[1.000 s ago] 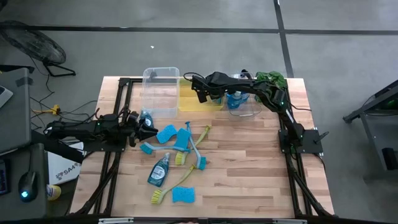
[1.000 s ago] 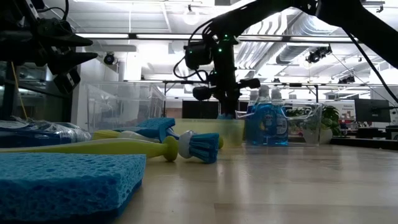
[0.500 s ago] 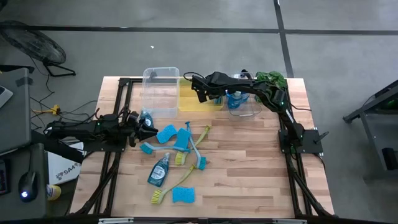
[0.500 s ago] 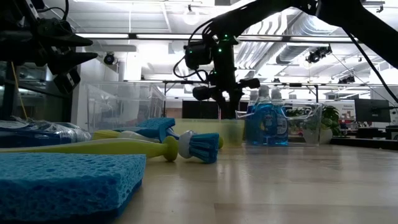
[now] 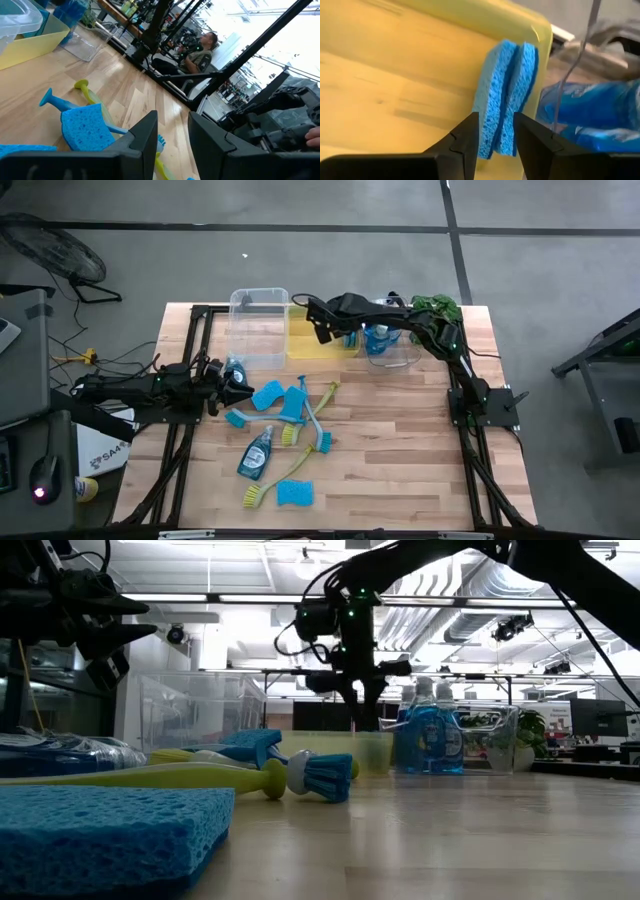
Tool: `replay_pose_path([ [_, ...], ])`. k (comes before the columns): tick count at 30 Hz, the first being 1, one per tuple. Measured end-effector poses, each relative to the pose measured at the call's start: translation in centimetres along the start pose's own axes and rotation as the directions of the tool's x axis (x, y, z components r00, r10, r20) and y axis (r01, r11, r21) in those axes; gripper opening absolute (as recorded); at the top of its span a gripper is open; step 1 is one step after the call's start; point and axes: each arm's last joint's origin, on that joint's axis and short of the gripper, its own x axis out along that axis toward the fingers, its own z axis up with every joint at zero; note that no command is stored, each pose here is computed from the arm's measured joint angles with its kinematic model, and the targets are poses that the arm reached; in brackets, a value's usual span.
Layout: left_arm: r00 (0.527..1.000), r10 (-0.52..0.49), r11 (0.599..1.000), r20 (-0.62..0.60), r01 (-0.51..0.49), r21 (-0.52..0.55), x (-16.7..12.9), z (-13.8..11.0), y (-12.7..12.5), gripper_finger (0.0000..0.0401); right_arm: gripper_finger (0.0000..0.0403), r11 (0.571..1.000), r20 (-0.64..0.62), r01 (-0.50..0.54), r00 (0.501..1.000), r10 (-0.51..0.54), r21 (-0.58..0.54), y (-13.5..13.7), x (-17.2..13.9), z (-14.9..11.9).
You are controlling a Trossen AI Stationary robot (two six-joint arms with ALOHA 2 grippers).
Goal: Pick & Place Kitchen Sink Supplies
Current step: Put the blue dish brush into the white bin
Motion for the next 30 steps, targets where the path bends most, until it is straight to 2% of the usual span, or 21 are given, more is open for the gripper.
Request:
replay_pose_path([
  [7, 1.0, 0.0, 1.0, 0.0, 0.0, 0.0, 0.0, 0.0, 0.0, 0.0105, 0.0114, 0.988, 0.054, -0.087, 0.994, 0.095, -0.127, 0.4, -2.8, 1.3],
  [12, 1.0, 0.0, 1.0, 0.0, 0.0, 0.0, 0.0, 0.0, 0.0, 0.0105, 0.0114, 0.947, 0.04, -0.207, 0.974, 0.223, -0.245, 1.3, -5.2, 1.4],
  [15, 1.0, 0.0, 1.0, 0.0, 0.0, 0.0, 0.0, 0.0, 0.0, 0.0105, 0.0114, 0.877, -0.05, -0.342, 0.937, 0.346, -0.338, 2.0, -6.3, 0.8],
  [17, 1.0, 0.0, 1.0, 0.0, 0.0, 0.0, 0.0, 0.0, 0.0, 0.0105, 0.0114, 0.814, -0.121, -0.433, 0.899, 0.42, -0.387, 2.6, -7.0, 0.1],
  [22, 1.0, 0.0, 1.0, 0.0, 0.0, 0.0, 0.0, 0.0, 0.0, 0.0105, 0.0114, 0.668, -0.251, -0.572, 0.817, 0.52, -0.477, 4.2, -8.7, -2.2],
  [25, 1.0, 0.0, 1.0, 0.0, 0.0, 0.0, 0.0, 0.0, 0.0, 0.0105, 0.0114, 0.623, -0.269, -0.588, 0.802, 0.533, -0.516, 4.8, -9.7, -3.7],
  [30, 1.0, 0.0, 1.0, 0.0, 0.0, 0.0, 0.0, 0.0, 0.0, 0.0105, 0.0114, 0.58, -0.293, -0.59, 0.798, 0.527, -0.562, 5.4, -10.2, -6.5],
])
